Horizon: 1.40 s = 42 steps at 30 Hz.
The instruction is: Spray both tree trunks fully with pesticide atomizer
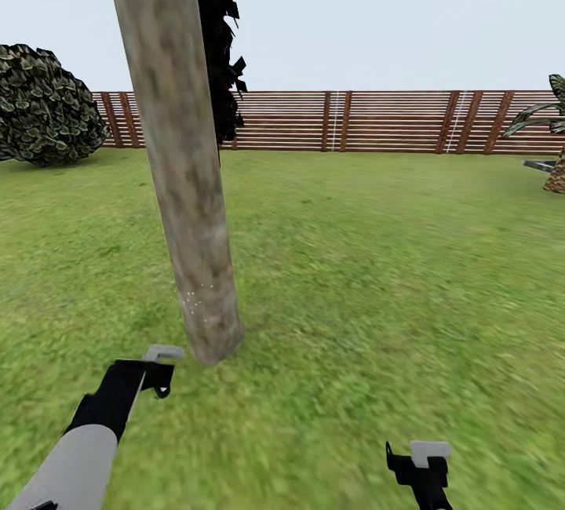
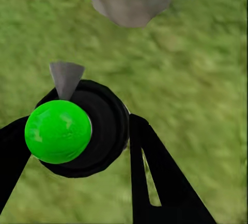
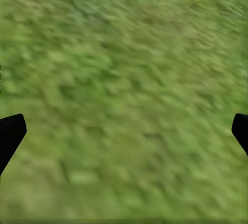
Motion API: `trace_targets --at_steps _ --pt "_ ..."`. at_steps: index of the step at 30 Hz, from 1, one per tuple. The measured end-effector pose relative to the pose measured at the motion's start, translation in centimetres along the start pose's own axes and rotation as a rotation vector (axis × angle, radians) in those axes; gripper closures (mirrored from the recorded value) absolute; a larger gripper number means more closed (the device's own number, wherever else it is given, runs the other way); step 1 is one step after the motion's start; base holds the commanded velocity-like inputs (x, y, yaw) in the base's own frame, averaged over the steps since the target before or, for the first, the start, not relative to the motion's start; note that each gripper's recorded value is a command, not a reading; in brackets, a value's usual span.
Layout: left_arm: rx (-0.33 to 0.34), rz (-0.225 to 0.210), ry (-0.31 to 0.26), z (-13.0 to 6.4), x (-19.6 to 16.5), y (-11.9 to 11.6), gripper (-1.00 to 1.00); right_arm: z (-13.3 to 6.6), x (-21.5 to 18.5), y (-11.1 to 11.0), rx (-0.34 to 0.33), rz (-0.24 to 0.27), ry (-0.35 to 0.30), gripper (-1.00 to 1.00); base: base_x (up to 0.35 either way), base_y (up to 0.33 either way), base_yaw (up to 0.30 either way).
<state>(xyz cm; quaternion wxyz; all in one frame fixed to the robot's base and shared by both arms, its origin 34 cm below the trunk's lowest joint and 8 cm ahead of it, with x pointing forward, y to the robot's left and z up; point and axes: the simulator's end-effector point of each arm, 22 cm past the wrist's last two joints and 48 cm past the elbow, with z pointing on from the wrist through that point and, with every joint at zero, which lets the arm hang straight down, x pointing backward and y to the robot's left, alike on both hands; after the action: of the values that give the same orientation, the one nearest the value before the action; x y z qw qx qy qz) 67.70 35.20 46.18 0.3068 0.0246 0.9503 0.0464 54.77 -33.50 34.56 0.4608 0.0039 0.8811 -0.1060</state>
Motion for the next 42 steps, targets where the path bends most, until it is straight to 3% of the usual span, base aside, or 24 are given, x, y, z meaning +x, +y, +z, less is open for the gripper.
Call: trace_targets --at_steps 5,8,10,12,16,19,24,30,34,36,38,42 --pt "0.049 0.016 0.039 -0.1 -0.2 -4.0 1.00 0.0 0.0 0.0 0.000 0.000 0.000 -1.00 0.000 0.000 0.000" --pt "0.030 0.008 0.048 -0.2 0.0 -2.6 1.00 0.0 0.0 -0.1 0.001 -0.001 0.000 -1.00 0.000 0.000 0.000" --pt "-0.019 0.001 0.035 -0.8 -0.5 1.8 1.00 0.0 0.0 -0.1 0.000 -0.001 0.000 -1.00 0.000 0.000 0.000" --pt "-0.004 -0.008 0.029 -1.0 -0.7 2.4 1.00 0.0 0.0 -0.1 0.001 -0.001 0.000 -1.00 0.000 0.000 0.000" --pt "0.063 0.025 -0.004 -1.3 -2.8 -2.0 1.00 0.0 0.0 -0.1 0.001 0.000 0.000 -1.00 0.000 -0.057 0.000" --pt "0.079 0.039 -0.029 -1.8 -5.1 -3.6 1.00 0.0 0.0 -0.1 0.001 -0.001 0.000 -1.00 -0.057 -0.188 0.000" --pt "0.067 0.033 -0.004 -2.1 -5.5 -2.9 1.00 0.0 0.0 -0.1 0.001 -0.001 0.000 -1.00 -0.219 -0.036 0.000" --pt "0.075 0.024 -0.076 -3.7 -11.2 -3.3 1.00 0.0 0.0 -0.1 0.000 -0.001 0.000 -1.00 -0.015 -0.001 0.000" --pt "0.039 0.009 -0.076 -5.0 -13.7 -1.0 1.00 0.0 0.0 0.0 -0.001 -0.001 0.000 -1.00 0.000 0.000 0.000" --pt "-0.015 0.002 -0.075 -5.4 -13.9 2.9 1.00 0.0 0.0 0.0 -0.001 -0.001 0.000 -1.00 0.000 0.000 0.000" --pt "-0.027 -0.009 -0.072 -5.6 -13.7 4.7 1.00 0.0 0.0 0.0 -0.001 -0.001 0.000 -1.00 0.000 0.000 0.000" --pt "0.042 -0.006 -0.055 -5.5 -13.1 3.7 1.00 0.0 0.0 0.1 -0.003 0.000 0.000 -1.00 0.000 0.000 0.123"
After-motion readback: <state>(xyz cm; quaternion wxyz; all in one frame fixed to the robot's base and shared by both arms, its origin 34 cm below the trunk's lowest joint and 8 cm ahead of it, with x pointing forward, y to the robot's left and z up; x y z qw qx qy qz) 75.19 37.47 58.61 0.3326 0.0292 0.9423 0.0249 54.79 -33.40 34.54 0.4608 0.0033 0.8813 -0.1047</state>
